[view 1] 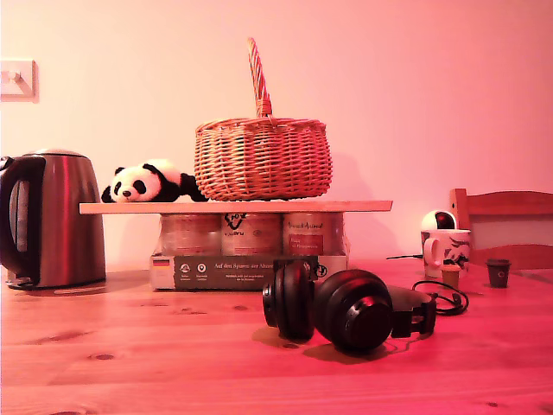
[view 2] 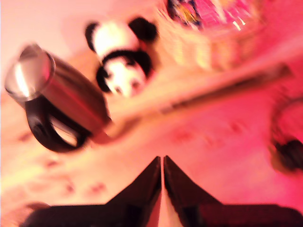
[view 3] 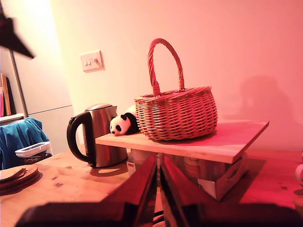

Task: Pick up the straw basket and place it on the shelf behind you

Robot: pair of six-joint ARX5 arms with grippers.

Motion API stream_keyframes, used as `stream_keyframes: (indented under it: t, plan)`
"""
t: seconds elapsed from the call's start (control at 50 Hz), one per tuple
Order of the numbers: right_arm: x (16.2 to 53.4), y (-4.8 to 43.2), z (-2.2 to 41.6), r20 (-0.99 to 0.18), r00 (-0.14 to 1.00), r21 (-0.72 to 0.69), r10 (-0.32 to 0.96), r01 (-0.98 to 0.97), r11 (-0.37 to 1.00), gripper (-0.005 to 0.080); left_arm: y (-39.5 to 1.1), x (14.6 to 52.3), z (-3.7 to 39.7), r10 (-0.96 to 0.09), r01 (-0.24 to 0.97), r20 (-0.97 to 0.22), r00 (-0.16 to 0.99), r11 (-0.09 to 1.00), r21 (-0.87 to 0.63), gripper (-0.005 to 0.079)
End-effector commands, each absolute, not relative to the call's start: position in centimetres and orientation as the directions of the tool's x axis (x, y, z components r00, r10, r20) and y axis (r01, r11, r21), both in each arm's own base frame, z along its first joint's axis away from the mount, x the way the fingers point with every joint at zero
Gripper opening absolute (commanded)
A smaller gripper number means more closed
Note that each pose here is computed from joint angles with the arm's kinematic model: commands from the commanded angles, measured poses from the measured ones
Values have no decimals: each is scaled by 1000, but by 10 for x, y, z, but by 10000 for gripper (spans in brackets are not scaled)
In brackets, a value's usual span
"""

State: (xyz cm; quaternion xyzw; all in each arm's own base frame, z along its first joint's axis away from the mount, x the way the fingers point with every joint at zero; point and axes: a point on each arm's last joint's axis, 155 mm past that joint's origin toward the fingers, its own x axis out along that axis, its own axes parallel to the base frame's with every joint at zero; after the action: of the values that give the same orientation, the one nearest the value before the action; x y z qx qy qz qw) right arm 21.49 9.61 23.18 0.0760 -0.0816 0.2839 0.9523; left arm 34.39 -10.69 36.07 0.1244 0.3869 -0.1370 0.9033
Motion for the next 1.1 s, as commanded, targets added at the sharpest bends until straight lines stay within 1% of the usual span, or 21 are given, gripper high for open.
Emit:
stream_keyframes:
  t: [0.0, 0.14, 0.24, 0.34, 0.48, 0.68, 0.82, 1.08]
  plan:
    - [211, 97, 242, 223, 816, 77, 534, -561, 824, -10, -112, 346, 347, -166, 357, -750, 641, 929, 99, -19]
    - [211, 97, 242, 223, 816, 77, 534, -561, 824, -10, -121, 330, 363, -261, 396, -680, 685, 917, 46, -19]
    - [211, 97, 242, 223, 815, 77, 534, -561, 824, -10, -122, 315, 375, -311, 418, -624, 717, 908, 28, -19]
    - [211, 97, 242, 223, 815, 77, 534, -561, 824, -10, -121, 301, 379, -342, 431, -577, 742, 902, 20, -19]
    - [211, 98, 243, 226, 814, 75, 535, -562, 824, -10, -119, 287, 373, -366, 438, -518, 773, 899, 20, -19]
    - [210, 98, 243, 228, 813, 74, 535, -563, 823, -10, -123, 275, 374, -431, 469, -357, 829, 883, 22, -19]
    - [210, 98, 244, 228, 813, 74, 535, -563, 823, -10, -124, 265, 362, -456, 486, -303, 837, 874, 27, -19]
    - [208, 101, 243, 225, 803, 76, 551, -579, 812, -10, -117, 264, 335, -437, 454, -220, 872, 890, 32, -19]
